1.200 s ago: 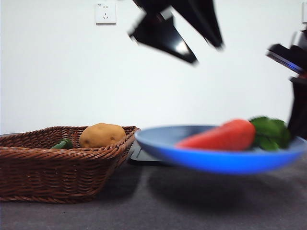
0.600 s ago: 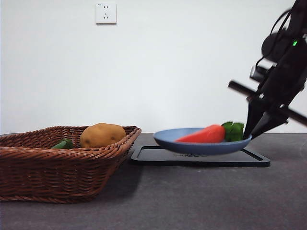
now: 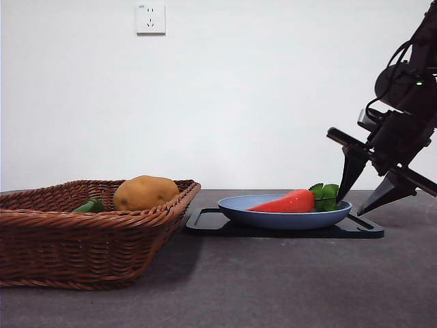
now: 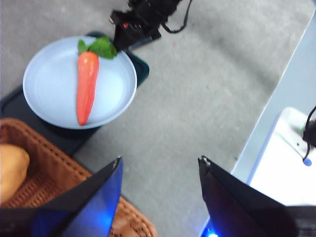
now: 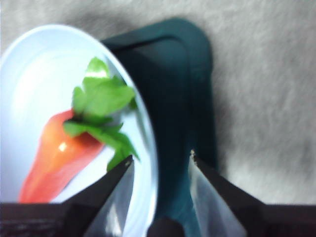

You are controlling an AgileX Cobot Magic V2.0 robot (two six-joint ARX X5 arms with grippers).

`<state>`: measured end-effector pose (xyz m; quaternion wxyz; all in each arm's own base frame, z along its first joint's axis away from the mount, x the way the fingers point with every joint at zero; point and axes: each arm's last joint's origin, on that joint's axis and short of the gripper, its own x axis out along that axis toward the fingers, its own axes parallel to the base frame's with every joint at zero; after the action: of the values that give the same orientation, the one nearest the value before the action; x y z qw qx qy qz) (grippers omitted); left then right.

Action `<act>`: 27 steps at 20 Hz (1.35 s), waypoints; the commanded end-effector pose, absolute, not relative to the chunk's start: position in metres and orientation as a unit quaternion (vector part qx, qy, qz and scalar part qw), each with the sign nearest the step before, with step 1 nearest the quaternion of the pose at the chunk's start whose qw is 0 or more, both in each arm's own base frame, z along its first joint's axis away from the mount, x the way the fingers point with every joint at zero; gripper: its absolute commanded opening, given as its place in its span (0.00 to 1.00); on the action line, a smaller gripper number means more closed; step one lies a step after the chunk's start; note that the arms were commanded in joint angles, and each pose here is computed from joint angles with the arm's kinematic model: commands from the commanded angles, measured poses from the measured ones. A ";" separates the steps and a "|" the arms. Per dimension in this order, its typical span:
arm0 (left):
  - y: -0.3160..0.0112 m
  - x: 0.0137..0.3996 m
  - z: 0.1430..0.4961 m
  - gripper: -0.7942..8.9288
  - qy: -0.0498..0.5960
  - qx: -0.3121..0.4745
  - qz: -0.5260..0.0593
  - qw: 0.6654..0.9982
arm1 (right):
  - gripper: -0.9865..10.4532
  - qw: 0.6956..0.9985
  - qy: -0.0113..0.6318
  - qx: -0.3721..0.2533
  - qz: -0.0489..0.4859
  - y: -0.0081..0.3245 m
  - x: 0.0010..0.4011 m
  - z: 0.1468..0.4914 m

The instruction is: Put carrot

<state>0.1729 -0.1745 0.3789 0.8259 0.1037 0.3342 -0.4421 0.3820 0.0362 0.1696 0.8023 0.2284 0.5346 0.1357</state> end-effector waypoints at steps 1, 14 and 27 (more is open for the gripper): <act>-0.179 0.176 0.384 0.36 0.308 0.109 -0.444 0.834 | 0.27 0.804 0.522 0.235 0.162 0.036 0.378 0.193; -0.133 0.221 0.379 0.09 0.304 0.143 -0.308 0.890 | 0.09 0.877 0.449 0.009 0.170 0.078 0.220 0.336; -0.040 0.125 0.295 0.09 0.187 0.029 -0.183 0.965 | 0.09 0.980 0.147 -0.001 0.135 0.084 0.118 0.271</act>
<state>0.1246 -0.0398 0.2890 0.9603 0.0485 0.2014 -0.1867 0.1175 0.0822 0.2695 0.9795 -0.0070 0.1509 0.1335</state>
